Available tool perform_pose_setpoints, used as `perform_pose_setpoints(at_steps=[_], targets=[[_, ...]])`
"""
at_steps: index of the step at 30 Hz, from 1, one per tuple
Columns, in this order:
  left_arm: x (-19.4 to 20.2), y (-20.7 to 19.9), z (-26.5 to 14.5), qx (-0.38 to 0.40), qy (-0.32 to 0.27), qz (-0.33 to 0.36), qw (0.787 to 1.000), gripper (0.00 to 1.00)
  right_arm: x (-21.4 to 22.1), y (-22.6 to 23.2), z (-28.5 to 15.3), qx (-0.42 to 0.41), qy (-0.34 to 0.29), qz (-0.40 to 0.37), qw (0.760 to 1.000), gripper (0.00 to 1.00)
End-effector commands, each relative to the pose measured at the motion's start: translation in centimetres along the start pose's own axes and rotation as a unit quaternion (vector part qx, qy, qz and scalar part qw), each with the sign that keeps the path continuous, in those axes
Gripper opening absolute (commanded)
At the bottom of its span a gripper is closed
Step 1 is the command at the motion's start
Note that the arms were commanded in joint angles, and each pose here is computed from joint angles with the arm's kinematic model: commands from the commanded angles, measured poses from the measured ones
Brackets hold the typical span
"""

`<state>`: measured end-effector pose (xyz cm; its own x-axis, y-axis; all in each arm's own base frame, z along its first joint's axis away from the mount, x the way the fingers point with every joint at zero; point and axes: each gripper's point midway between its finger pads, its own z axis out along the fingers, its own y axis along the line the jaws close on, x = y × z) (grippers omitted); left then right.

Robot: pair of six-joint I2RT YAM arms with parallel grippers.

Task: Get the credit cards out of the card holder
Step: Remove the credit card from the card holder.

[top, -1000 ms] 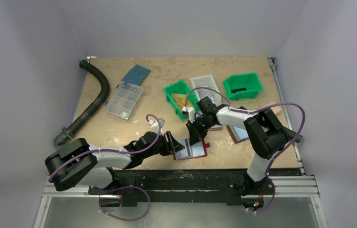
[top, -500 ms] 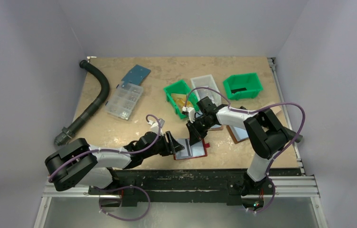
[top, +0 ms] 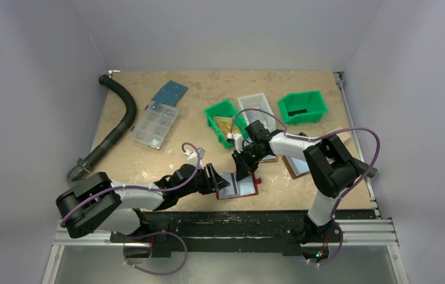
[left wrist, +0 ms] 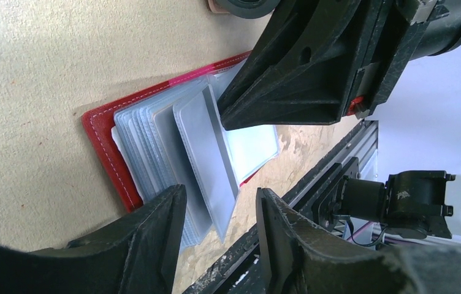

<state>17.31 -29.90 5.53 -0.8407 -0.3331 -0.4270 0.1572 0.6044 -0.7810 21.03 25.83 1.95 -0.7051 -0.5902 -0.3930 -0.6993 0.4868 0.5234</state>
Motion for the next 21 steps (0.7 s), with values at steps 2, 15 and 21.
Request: perform_pose_setpoints(at_steps=[2,15,21], targets=[[-1.3,-2.89,-0.01,0.042,-0.019,-0.002,0.999,0.48,-0.43,-0.45,0.37,0.014,0.002,-0.008,1.0,0.2],[-1.28,-3.02,0.0,0.043,-0.018,-0.003,0.999,0.48,-0.42,-0.38,0.4,0.013,0.003,-0.009,1.0,0.2],[-1.35,-3.06,-0.05,0.043,-0.019,-0.002,0.999,0.47,-0.47,-0.41,0.42,0.014,0.003,-0.01,1.0,0.2]])
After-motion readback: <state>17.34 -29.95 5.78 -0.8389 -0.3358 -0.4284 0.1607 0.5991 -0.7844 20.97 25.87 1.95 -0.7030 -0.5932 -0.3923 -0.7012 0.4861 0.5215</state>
